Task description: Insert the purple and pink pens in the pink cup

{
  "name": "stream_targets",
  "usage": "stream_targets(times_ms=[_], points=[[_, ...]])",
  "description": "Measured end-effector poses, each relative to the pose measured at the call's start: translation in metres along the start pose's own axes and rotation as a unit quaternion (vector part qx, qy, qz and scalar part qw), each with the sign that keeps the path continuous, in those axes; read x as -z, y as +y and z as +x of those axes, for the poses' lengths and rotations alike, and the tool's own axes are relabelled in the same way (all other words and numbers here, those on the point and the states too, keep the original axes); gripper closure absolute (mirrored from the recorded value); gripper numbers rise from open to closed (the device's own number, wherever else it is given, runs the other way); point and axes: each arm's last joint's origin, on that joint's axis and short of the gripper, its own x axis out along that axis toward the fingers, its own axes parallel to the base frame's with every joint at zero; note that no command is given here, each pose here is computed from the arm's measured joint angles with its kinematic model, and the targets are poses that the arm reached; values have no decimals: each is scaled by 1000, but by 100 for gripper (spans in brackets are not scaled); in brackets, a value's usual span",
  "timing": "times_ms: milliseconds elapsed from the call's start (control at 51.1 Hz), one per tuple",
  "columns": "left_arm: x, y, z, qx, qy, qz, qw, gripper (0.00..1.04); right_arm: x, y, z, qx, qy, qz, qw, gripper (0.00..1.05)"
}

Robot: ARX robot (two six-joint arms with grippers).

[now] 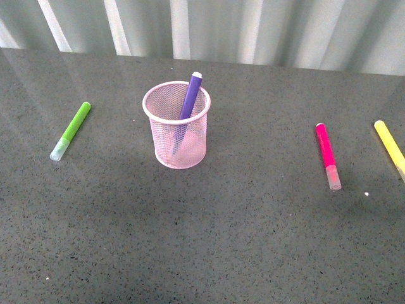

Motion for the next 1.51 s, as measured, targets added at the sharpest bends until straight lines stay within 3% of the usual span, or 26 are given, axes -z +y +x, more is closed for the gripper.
stream_targets(times_ms=[509,763,841,900,959,1037,1194,1507], points=[[3,0,-17,0,4,0,1000,101,0,0,0,0,0,0,1000,7],[3,0,-17,0,4,0,1000,62,0,0,0,0,0,0,1000,7],[3,0,-17,0,4,0,1000,42,0,0,0,0,0,0,1000,7],[3,0,-17,0,4,0,1000,33,0,0,0,0,0,0,1000,7],[3,0,-17,0,4,0,1000,23,1,-1,1,19,65,24,997,7],[3,0,-17,0,3,0,1000,7,0,-2,15,52,211,69,974,7],[3,0,-17,0,3,1,1000,7,0,-2,76,55,263,47,962,7],[3,0,-17,0,3,1,1000,7,52,16,178,28,352,5,935,7]])
